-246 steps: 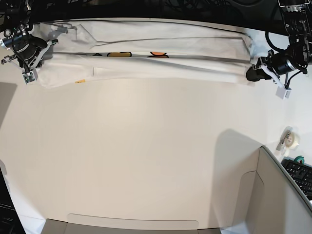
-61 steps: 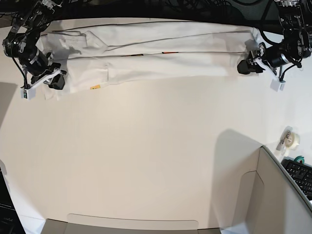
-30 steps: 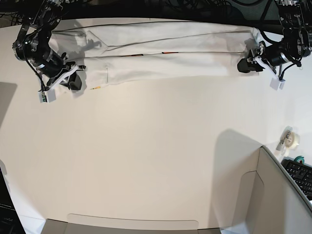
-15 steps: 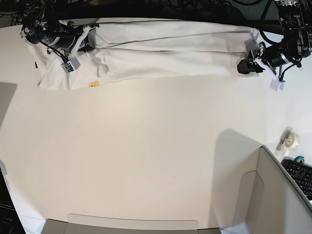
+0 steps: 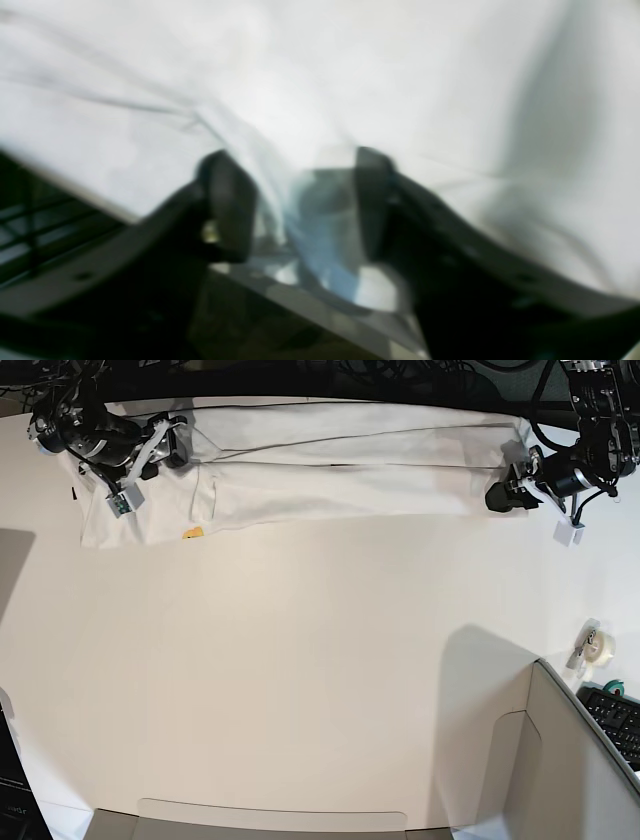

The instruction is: Layout the t-shirt on the table in an organized manner, then fold the t-shirt properly

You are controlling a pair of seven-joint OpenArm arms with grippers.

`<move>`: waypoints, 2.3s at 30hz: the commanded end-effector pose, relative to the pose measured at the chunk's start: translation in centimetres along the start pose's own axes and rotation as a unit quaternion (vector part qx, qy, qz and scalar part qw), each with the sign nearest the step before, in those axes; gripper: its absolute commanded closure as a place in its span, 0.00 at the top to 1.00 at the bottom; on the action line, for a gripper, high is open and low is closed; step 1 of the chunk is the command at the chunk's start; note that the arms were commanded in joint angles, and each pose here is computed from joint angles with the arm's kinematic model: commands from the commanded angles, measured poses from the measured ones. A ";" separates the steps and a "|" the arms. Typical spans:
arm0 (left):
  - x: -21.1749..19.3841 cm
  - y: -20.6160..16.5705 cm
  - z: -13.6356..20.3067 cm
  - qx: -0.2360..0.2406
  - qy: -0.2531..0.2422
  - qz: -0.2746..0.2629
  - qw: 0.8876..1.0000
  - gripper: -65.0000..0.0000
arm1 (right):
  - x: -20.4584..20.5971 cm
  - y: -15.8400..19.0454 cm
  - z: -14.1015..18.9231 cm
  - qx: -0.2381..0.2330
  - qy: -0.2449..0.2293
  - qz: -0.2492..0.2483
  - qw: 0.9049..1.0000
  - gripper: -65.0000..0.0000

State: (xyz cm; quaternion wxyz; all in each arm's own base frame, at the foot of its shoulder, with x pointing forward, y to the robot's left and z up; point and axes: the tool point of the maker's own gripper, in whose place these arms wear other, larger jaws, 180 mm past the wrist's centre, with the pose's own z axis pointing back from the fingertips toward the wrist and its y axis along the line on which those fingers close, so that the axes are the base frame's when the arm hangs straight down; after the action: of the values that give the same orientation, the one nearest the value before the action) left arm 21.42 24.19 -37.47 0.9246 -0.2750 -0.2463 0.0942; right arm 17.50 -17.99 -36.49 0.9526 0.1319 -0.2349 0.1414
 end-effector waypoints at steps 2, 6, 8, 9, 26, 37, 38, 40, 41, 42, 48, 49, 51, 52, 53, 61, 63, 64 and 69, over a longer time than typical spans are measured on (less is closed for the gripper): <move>1.5 0.0 0.8 0.000 -0.020 -0.009 1.000 0.35 | 1.0 -1.1 1.0 -0.018 -0.031 -0.014 0.999 0.54; 3.1 1.3 2.7 0.017 -0.059 0.004 0.998 0.40 | 2.3 -2.6 2.4 -0.028 -0.090 -0.080 0.992 0.53; 3.9 1.9 3.7 0.027 -0.078 0.008 0.997 0.40 | 3.0 -2.6 2.9 -0.019 -0.114 -0.099 0.988 0.54; 4.2 2.3 4.2 0.032 -0.087 0.012 0.996 0.40 | 3.5 -2.6 3.1 -0.015 -0.126 -0.103 0.987 0.54; -0.8 4.8 5.3 0.016 -0.036 0.114 0.993 0.50 | 4.9 -3.0 3.1 -0.014 -0.145 -0.102 0.984 0.54; -1.0 6.7 6.8 0.014 -0.055 0.158 0.986 0.53 | 4.2 -2.8 2.2 -0.004 -0.137 -0.124 0.983 0.54; -1.2 6.8 6.7 0.015 -0.053 0.161 0.985 0.53 | 4.2 -2.8 2.2 -0.003 -0.137 -0.124 0.983 0.54; -1.6 6.9 6.6 0.015 -0.048 0.165 0.985 0.53 | 4.2 -2.8 2.2 -0.004 -0.137 -0.124 0.983 0.54; -1.8 6.8 6.5 0.014 -0.046 0.166 0.985 0.55 | 4.2 -2.8 2.2 -0.004 -0.138 -0.124 0.983 0.54; -1.8 6.8 6.5 0.014 -0.046 0.167 0.985 0.57 | 4.2 -2.9 2.2 -0.005 -0.138 -0.125 0.983 0.54; -1.9 6.8 6.5 0.013 -0.045 0.168 0.985 0.65 | 4.2 -2.9 2.3 -0.005 -0.139 -0.125 0.982 0.54; -1.9 6.8 6.5 0.013 -0.045 0.168 0.985 0.65 | 4.2 -2.9 2.3 -0.005 -0.139 -0.124 0.982 0.54; -1.9 6.9 6.5 0.014 -0.047 0.169 0.984 0.65 | 4.2 -2.9 2.3 -0.005 -0.139 -0.124 0.982 0.54; -1.8 6.9 6.6 0.015 -0.051 0.169 0.984 0.65 | 4.3 -2.9 2.3 -0.005 -0.140 -0.124 0.982 0.54; -1.7 7.0 6.6 0.015 -0.052 0.169 0.984 0.65 | 4.5 -2.9 2.3 -0.005 -0.142 -0.123 0.982 0.54; -1.2 6.7 7.1 0.010 -0.062 0.115 0.991 0.65 | 5.1 -2.5 2.1 0.002 -0.155 -0.131 0.979 0.54; -1.3 6.3 6.9 0.005 -0.056 0.089 0.994 0.65 | 5.4 -2.8 2.3 -0.001 -0.162 -0.134 0.978 0.54; -1.2 6.0 6.7 0.004 -0.051 0.081 0.995 0.65 | 5.6 -2.8 2.3 -0.001 -0.165 -0.133 0.977 0.54; -2.3 4.7 5.3 -0.008 -0.018 0.062 0.998 0.65 | 6.3 -2.8 2.4 0.001 -0.176 -0.133 0.975 0.54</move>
State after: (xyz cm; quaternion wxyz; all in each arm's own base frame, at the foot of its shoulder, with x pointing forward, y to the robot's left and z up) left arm 16.38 29.35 -37.87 0.9090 -0.3001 -0.2387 0.1632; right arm 22.12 -20.11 -33.09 0.9159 0.1833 -0.3564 -0.0216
